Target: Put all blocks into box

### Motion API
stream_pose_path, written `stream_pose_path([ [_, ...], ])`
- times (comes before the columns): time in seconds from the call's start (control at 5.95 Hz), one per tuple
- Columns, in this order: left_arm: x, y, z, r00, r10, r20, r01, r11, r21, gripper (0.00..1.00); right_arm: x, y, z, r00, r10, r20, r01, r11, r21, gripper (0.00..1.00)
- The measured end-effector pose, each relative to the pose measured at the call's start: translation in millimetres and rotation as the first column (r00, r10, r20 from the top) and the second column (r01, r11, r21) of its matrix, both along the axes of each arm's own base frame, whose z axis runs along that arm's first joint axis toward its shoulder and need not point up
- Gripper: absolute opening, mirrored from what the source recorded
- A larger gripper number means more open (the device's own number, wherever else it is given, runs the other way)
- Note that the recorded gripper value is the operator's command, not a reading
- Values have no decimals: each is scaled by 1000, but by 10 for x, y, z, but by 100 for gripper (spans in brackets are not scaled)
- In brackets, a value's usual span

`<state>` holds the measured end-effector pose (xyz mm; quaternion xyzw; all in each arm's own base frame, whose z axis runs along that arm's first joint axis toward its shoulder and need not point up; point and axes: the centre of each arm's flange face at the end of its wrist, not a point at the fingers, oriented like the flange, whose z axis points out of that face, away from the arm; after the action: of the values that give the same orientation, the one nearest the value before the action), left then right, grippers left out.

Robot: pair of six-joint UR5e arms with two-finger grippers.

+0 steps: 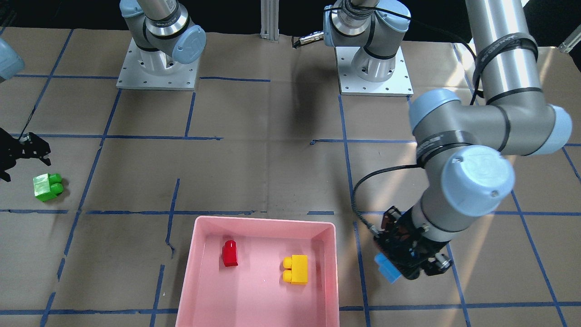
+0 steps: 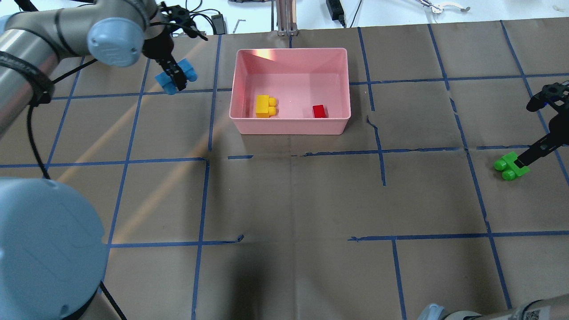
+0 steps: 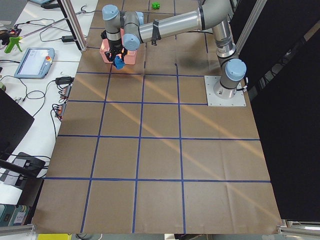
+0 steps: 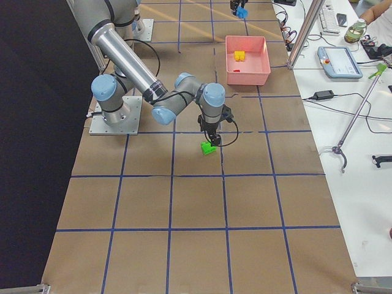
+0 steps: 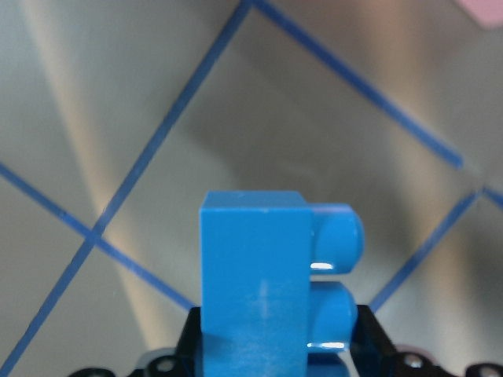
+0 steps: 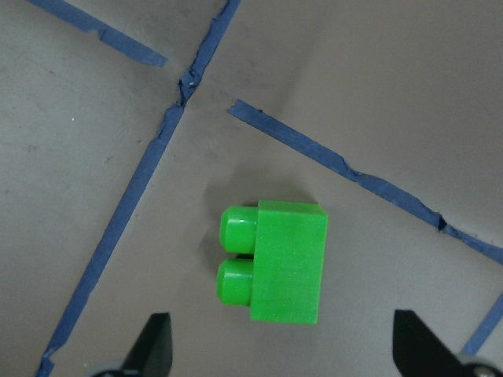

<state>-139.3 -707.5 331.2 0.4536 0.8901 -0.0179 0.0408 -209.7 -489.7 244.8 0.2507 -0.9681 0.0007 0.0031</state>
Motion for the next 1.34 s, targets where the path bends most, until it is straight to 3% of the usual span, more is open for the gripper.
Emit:
stream_pose_path([
  [0.5,-1290,-223,-239,990,-142,-18,141,989,-32,18,-30,-60,-328,1000,-13,7,13,1000,-10,100],
  [1.01,-1805,-187,-821,977,-205,-61,206,979,-5,21,-27,-53,-591,999,-13,35,12,999,30,100],
  [1.18,-1876,-164,-972,975,-213,-65,214,977,8,38,-30,-56,-644,999,-12,39,11,999,36,99],
  [1.34,-1896,-142,-1059,975,-212,-67,214,977,17,86,-30,-61,-687,999,-12,42,11,999,40,95],
])
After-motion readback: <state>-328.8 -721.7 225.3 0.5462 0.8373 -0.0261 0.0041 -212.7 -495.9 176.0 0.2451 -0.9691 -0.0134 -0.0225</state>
